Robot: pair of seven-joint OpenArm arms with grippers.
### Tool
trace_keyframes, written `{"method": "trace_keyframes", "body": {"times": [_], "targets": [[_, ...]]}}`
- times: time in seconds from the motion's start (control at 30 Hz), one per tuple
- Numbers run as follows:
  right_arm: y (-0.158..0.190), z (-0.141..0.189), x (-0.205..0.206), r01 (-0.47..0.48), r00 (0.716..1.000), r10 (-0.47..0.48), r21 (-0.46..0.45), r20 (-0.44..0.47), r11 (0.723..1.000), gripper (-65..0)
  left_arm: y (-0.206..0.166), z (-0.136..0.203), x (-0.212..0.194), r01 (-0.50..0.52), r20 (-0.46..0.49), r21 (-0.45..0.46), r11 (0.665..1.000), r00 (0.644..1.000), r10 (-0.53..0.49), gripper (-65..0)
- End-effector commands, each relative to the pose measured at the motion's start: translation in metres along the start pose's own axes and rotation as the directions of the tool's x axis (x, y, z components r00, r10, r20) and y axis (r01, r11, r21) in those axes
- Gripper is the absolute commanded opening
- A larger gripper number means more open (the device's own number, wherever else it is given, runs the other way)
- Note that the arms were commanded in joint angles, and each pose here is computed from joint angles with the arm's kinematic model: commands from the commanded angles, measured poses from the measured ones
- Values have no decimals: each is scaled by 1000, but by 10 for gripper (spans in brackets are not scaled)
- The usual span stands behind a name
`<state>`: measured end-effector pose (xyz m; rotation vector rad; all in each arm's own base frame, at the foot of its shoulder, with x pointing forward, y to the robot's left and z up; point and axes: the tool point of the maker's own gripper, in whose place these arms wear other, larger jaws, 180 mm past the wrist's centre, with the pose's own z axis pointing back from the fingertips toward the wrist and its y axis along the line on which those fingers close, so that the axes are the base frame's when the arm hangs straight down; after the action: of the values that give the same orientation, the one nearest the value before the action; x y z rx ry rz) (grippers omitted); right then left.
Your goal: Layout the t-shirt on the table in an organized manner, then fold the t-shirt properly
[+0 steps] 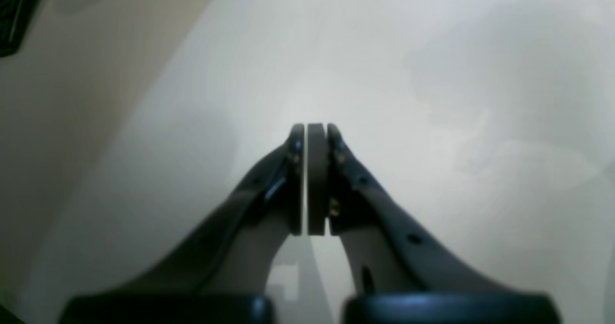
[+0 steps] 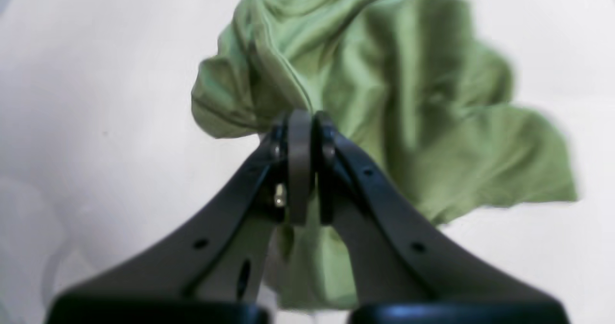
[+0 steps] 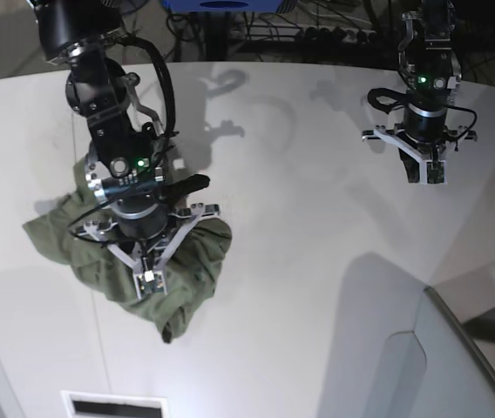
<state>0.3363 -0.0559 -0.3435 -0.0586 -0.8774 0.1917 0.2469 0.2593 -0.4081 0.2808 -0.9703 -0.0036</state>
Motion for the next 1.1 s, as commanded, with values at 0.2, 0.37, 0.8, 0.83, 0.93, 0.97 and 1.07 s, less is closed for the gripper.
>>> {"method": "trace_keyframes", "body": {"times": [0.2, 0.37, 0.8, 0.83, 0.93, 0.97, 1.07], "targets": [[-56, 14, 50, 81, 987, -64, -107, 150, 991, -650, 5, -3, 12, 9, 38, 13, 1000, 999, -10, -638], [-79, 19, 52, 59, 990, -41, -137, 135, 989, -650, 5, -7, 13, 4, 38, 15, 1000, 999, -4, -634], [-72, 35, 43, 53, 990, -37, -120, 136, 991, -650, -57, -34, 56, 25, 119, -126, 992, 993, -10, -591], [-72, 35, 43, 53, 990, -37, -120, 136, 991, -650, -70, -35, 65, 36, 138, -156, 987, 990, -14, -558], [-71, 35, 43, 51, 990, -35, -116, 135, 992, -650, -107, -38, 95, 71, 203, -231, 970, 979, -23, -421], [-67, 35, 43, 45, 990, -30, -108, 136, 993, -650, -118, -37, 104, 85, 224, -255, 963, 974, -26, -393], [-55, 34, 39, 22, 992, -11, -83, 127, 996, -650, -156, -32, 133, 126, 290, -332, 935, 957, -26, -374]]}}
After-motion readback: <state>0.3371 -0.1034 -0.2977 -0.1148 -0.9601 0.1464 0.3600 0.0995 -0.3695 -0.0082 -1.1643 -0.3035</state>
